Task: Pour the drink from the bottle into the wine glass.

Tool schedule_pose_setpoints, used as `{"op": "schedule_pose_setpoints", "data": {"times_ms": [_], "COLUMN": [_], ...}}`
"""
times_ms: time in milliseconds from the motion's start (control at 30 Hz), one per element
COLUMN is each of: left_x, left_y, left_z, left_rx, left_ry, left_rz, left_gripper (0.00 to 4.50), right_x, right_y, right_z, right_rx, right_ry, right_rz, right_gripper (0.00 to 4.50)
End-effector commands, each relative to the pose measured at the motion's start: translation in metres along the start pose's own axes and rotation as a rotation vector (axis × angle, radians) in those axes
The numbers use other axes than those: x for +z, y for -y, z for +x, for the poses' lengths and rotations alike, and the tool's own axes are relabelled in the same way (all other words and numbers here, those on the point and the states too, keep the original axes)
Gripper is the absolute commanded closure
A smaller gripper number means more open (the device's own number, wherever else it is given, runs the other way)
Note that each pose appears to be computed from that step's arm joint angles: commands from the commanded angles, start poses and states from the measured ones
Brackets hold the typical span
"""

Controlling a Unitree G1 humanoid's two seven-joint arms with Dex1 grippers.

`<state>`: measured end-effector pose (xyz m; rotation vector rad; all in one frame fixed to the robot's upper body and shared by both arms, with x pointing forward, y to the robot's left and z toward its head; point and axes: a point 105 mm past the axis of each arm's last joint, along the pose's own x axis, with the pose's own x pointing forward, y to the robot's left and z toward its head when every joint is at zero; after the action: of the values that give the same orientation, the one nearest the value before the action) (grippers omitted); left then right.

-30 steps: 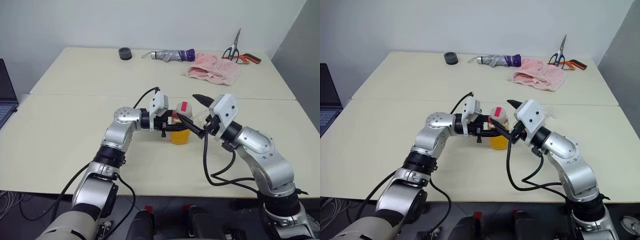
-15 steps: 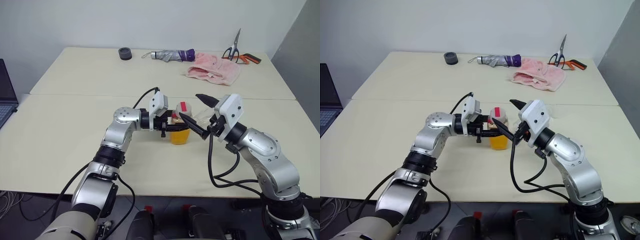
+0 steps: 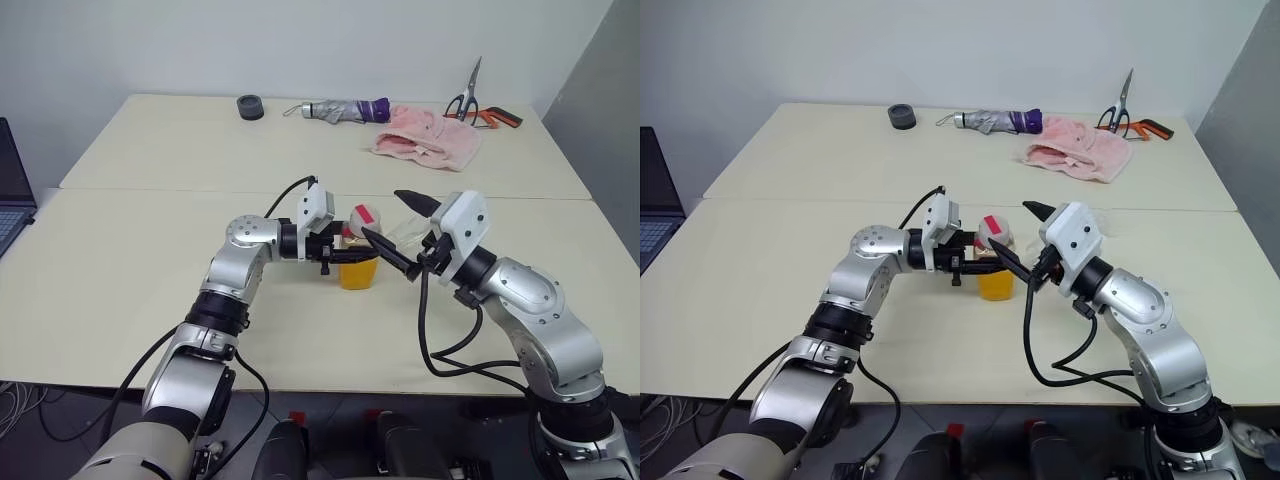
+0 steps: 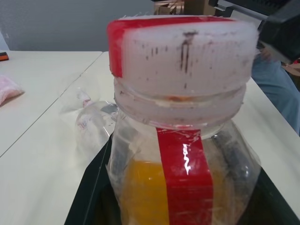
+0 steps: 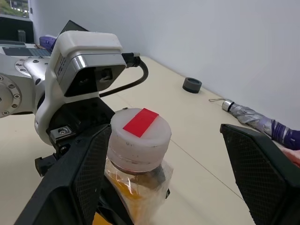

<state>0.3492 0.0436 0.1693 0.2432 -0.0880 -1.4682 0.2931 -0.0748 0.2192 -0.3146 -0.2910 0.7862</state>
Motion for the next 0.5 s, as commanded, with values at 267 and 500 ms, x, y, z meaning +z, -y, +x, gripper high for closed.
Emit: {"op": "schedule_pose_setpoints", "data": {"times_ms": [267,500], "left_x": [0.0202,0.0198], "left_y": [-0.0006,-0.0003], "left_z": [-0.0001,-0.0005], "left_rx": [-0.018,-0.02], "left_ry": [0.044,0.042], "left_rz": [0.073,0.073], "left_gripper": [2.72,2.72], "right_x": [0.0063,0.0059], "right_y": [0.0164,0.0172], "right_z": [-0.0073,-0.0084], "right_rx": [-0.072,-0.072], "right_ry": [0.01,0.008], "right_rz": [-0.038,-0.037], "right_gripper": [0.56,0.56]}}
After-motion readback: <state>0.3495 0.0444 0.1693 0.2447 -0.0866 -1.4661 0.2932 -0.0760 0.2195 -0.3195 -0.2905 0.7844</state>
